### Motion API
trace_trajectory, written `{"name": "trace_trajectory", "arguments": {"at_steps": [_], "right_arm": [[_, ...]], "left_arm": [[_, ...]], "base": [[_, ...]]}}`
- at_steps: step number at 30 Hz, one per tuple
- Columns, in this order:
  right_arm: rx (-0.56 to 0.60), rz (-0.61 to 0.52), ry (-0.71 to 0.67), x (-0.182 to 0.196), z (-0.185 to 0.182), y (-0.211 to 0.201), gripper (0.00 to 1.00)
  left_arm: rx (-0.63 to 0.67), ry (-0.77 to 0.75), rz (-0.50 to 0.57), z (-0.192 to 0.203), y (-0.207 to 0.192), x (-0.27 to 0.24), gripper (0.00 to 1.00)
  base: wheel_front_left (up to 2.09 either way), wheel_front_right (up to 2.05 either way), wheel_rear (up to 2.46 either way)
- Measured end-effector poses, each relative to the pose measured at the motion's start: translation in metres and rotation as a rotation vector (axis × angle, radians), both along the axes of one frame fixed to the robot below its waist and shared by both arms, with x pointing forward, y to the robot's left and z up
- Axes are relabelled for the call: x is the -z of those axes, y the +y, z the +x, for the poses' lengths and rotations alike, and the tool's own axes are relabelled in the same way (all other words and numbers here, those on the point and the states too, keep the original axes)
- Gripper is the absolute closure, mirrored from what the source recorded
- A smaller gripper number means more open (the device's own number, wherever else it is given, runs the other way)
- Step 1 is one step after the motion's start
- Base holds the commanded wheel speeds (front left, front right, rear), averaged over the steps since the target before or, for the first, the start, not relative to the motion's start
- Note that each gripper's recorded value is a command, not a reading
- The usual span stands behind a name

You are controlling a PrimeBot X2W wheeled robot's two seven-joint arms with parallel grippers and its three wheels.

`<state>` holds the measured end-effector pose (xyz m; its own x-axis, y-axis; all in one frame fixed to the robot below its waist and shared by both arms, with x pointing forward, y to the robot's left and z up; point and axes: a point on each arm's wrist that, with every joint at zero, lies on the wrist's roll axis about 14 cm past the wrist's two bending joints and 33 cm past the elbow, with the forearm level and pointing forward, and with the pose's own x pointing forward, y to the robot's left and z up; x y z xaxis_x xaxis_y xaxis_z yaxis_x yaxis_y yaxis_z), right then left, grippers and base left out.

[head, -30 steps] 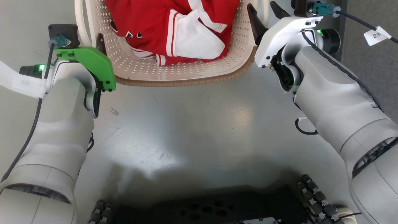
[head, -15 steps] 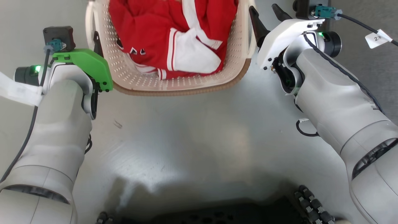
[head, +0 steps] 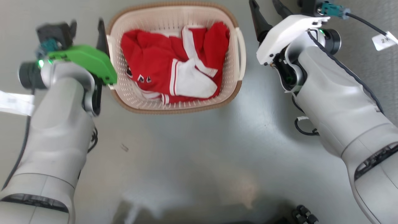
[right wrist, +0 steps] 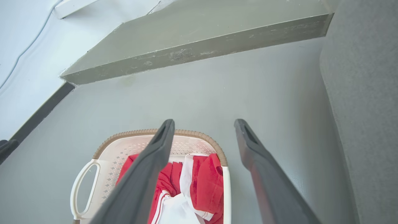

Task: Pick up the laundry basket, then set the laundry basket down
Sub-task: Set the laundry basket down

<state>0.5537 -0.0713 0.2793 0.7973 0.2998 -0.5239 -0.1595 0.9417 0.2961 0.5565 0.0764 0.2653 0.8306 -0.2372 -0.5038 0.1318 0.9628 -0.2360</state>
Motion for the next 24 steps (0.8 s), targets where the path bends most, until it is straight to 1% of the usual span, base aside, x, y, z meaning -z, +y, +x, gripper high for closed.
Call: {"name": "trace_trajectory", "arguments": {"at_steps": [2, 4, 10, 16, 24], "right_arm": [[0.011, 0.005, -0.028, -0.013, 0.002, -0.004, 0.0], [0.026, 0.005, -0.05, -0.024, 0.001, -0.008, 0.0], [0.053, 0.013, -0.129, -0.061, -0.008, -0.014, 0.0], [0.061, 0.017, -0.186, -0.087, -0.024, -0.016, 0.0], [0.089, 0.029, -0.265, -0.122, -0.046, -0.022, 0.0]], "left_arm": [[-0.016, -0.074, -0.032, 0.014, -0.002, -0.027, 0.0], [-0.027, -0.123, -0.059, 0.019, -0.003, -0.048, 0.0], [-0.043, -0.168, -0.079, -0.006, 0.001, -0.075, 0.0], [-0.07, -0.22, -0.096, -0.022, 0.008, -0.102, 0.0], [-0.088, -0.291, -0.09, -0.049, 0.017, -0.134, 0.0]], "base": [[0.0, 0.0, 0.0], [0.0, 0.0, 0.0], [0.0, 0.0, 0.0], [0.0, 0.0, 0.0], [0.0, 0.0, 0.0]]}}
